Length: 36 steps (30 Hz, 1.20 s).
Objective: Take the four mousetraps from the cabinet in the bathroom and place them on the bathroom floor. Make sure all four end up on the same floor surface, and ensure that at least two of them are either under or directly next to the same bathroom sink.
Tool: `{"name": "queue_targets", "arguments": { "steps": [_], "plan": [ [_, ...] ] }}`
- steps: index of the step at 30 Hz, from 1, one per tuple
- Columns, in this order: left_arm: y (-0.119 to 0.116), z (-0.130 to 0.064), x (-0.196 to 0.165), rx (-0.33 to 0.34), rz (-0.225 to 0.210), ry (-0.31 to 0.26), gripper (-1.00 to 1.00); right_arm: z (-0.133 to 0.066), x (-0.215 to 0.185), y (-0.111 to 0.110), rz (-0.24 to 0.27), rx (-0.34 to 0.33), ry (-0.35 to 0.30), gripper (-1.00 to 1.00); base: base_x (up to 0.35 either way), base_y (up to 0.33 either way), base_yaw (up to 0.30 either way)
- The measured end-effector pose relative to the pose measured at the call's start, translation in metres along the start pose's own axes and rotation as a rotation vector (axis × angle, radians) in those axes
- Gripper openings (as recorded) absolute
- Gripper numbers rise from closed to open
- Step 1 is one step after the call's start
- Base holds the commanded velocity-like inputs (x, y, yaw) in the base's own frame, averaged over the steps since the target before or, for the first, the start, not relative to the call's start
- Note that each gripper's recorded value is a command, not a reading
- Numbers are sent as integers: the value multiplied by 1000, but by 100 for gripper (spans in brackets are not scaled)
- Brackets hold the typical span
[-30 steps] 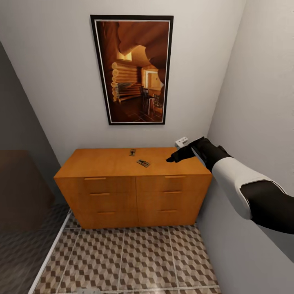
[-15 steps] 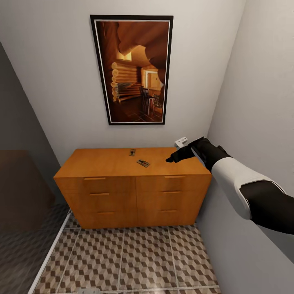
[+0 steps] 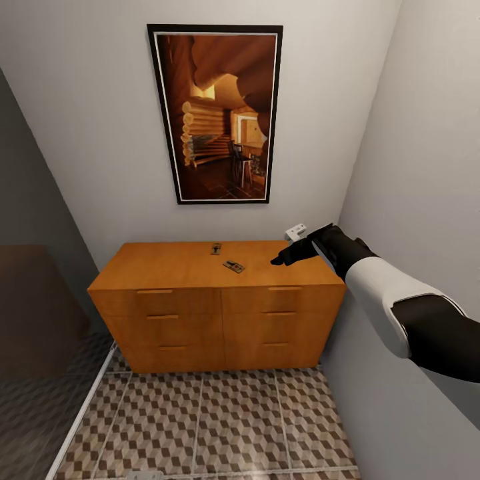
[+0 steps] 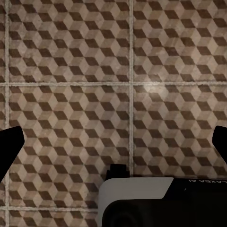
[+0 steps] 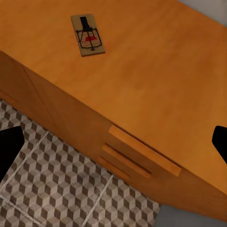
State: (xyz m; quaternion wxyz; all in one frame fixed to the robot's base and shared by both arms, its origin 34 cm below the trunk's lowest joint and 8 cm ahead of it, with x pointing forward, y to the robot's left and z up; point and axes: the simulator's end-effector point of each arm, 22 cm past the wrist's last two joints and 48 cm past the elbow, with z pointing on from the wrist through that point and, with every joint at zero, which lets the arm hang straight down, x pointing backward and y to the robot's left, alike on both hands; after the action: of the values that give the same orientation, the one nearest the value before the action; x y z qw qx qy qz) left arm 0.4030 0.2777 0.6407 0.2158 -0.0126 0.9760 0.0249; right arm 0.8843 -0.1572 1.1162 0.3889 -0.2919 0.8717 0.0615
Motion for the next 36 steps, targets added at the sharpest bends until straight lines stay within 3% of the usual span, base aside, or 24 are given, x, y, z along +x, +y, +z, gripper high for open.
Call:
{"name": "queue_targets", "arguments": {
  "steps": [16,36],
  "plan": [
    [0,0,1,0,1,3,100,2,2,0,2,-3,4,100,0,0,11],
    [1,3,12,-2,2,26,100,17,16,1,10,-13,27,100,0,0,160]
  ]
}}
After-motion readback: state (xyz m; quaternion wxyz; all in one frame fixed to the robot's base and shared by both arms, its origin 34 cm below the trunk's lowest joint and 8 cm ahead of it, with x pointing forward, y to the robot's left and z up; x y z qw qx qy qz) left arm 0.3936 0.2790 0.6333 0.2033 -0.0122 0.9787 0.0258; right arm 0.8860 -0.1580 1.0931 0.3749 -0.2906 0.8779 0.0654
